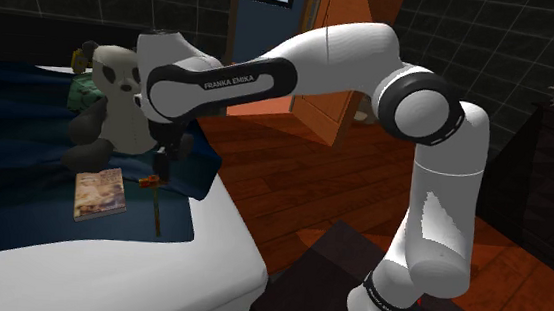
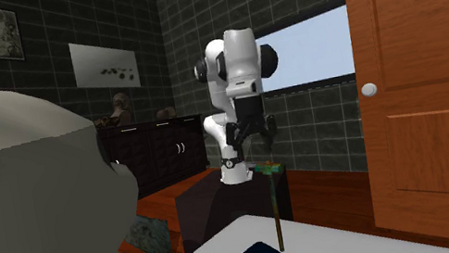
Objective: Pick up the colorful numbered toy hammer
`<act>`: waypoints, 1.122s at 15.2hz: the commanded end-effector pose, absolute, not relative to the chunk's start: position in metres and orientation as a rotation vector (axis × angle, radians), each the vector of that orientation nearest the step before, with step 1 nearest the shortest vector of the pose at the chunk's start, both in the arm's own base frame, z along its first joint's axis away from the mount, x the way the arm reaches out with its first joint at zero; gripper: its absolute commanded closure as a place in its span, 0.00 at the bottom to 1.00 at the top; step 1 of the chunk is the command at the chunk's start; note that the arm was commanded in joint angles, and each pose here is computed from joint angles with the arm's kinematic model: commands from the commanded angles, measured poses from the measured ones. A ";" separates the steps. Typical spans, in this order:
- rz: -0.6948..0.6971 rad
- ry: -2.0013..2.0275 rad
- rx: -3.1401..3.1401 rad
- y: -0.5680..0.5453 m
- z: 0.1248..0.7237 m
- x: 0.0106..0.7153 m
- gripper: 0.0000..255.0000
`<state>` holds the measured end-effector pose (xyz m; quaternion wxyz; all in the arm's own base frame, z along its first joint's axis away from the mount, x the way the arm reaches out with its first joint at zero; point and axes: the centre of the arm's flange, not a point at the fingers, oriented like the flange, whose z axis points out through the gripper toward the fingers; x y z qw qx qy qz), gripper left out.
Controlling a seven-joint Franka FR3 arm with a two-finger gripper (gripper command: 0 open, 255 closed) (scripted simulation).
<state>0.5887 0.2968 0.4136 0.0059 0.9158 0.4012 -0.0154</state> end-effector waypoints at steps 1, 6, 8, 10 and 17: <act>-0.048 1.263 2.864 0.299 0.402 0.591 0.00; -0.048 1.263 2.864 0.299 0.373 0.591 0.00; -0.048 1.263 2.864 0.299 0.373 0.591 0.00; -0.048 1.264 2.864 0.299 0.373 0.591 1.00; -0.048 1.264 2.864 0.299 0.373 0.591 1.00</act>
